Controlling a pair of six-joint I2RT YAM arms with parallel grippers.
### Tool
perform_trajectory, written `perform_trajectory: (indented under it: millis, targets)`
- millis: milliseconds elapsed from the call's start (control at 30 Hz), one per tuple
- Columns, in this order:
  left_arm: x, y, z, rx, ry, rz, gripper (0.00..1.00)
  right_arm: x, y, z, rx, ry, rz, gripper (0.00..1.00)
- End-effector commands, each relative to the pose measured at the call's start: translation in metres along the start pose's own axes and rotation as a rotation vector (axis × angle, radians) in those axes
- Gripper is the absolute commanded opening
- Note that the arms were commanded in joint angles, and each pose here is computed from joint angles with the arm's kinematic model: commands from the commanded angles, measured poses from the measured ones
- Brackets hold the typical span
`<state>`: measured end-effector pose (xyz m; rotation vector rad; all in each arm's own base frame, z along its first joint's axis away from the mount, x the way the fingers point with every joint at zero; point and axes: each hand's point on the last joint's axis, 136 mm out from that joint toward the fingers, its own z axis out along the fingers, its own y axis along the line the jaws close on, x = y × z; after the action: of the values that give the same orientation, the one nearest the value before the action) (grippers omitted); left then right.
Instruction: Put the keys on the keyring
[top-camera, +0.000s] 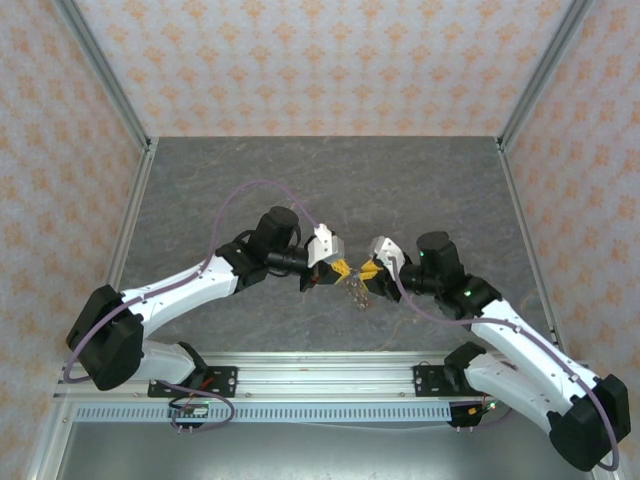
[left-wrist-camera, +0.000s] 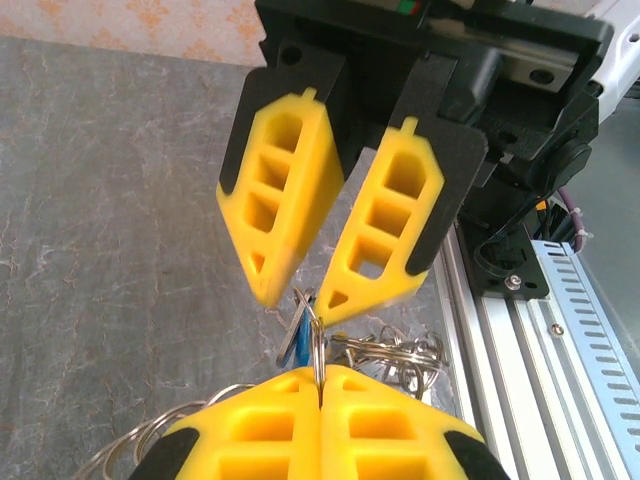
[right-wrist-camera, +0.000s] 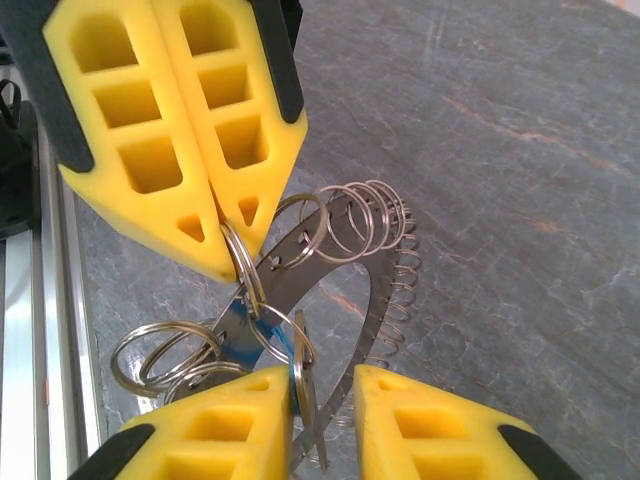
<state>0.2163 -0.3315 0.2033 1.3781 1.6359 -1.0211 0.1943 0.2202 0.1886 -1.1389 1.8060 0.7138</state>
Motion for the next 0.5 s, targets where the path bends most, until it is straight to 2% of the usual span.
perform_trajectory:
  millis: [0,233,467]
  targets:
    - [-0.017,0.001,-0.006,-0.021,-0.053,0.047,0.0,-0.02,-0.005,-0.01,0.037,-0.038,-0.04,0.25]
    - [-0.012,0.0,-0.006,-0.016,-0.025,0.05,0.0,-0.033,0.001,-0.005,-0.026,-0.074,-0.057,0.32]
    - [-0.012,-0.001,-0.007,-0.01,-0.024,0.053,0.0,-0.027,0.008,0.003,-0.091,-0.062,-0.051,0.29]
